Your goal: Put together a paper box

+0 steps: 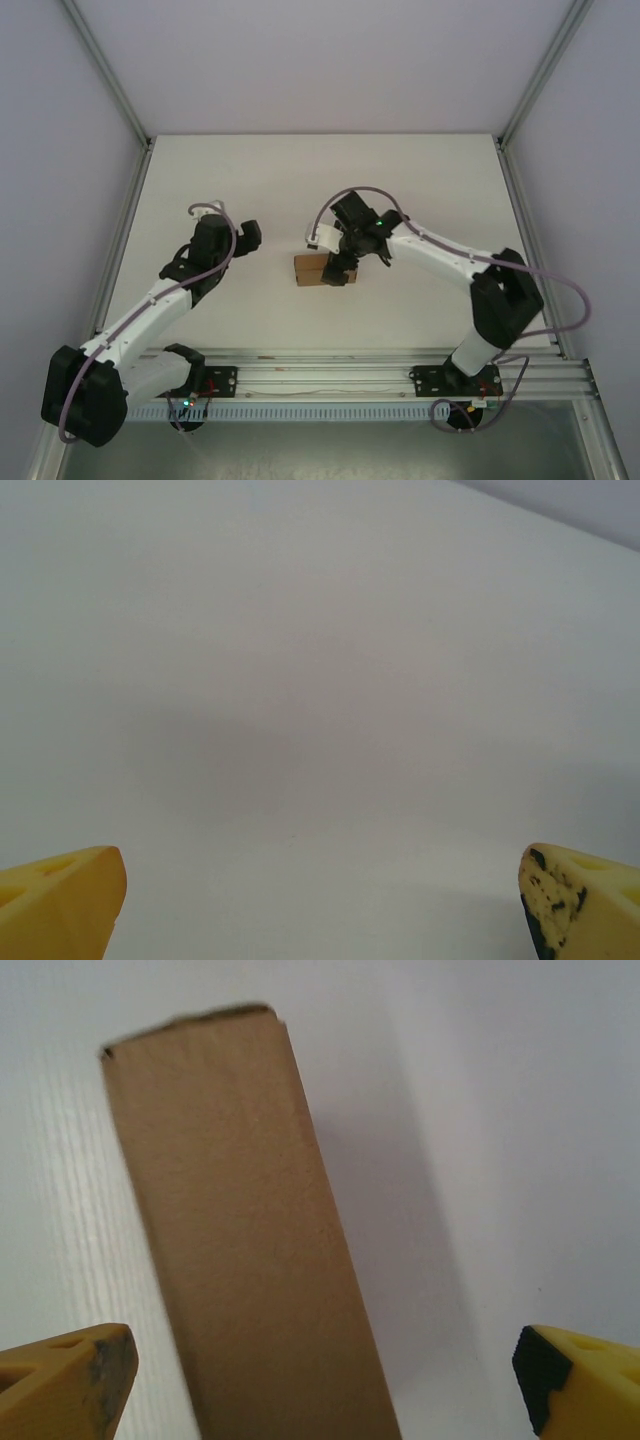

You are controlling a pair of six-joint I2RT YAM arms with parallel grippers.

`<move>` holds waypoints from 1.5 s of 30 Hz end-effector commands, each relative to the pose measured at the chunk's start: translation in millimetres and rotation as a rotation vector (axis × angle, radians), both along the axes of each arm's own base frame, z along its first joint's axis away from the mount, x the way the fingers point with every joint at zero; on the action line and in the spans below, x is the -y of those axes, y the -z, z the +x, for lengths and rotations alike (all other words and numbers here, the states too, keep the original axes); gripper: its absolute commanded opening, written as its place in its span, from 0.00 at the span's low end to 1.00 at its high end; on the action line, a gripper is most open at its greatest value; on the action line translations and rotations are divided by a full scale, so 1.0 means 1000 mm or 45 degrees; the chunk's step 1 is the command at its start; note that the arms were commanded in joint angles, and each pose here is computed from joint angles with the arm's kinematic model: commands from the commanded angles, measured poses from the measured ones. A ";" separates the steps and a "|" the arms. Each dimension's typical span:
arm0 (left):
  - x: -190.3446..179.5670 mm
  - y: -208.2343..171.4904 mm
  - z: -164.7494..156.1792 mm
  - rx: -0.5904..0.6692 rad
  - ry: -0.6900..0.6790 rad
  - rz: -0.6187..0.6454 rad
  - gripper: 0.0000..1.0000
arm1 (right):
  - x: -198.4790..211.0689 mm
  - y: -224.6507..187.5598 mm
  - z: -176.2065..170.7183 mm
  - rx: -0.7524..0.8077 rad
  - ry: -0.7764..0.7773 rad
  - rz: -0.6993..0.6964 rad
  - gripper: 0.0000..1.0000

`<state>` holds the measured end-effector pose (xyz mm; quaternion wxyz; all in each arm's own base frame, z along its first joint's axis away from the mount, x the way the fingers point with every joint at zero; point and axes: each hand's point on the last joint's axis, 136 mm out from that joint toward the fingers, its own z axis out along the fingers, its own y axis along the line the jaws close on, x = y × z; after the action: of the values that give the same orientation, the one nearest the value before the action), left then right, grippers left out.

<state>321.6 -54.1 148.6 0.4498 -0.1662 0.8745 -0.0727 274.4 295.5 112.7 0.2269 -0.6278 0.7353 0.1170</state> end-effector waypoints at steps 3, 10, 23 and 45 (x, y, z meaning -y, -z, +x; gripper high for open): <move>-0.009 0.014 -0.012 -0.033 -0.037 0.002 1.00 | 0.013 0.019 0.002 -0.037 -0.126 -0.238 0.88; -0.018 0.019 -0.018 -0.043 -0.079 0.044 1.00 | 0.015 0.022 0.046 0.172 0.087 -0.360 0.65; -0.039 0.022 -0.017 -0.034 -0.205 0.148 1.00 | 0.042 0.028 0.071 0.725 0.169 -0.605 0.56; -0.120 -0.005 0.005 0.222 -0.457 0.353 1.00 | 0.067 -0.045 -0.028 0.518 0.408 0.142 1.00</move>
<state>319.8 50.7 145.4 0.5145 -0.2572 0.8134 0.0866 229.8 237.9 139.9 0.3617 -0.5798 0.7287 -0.0436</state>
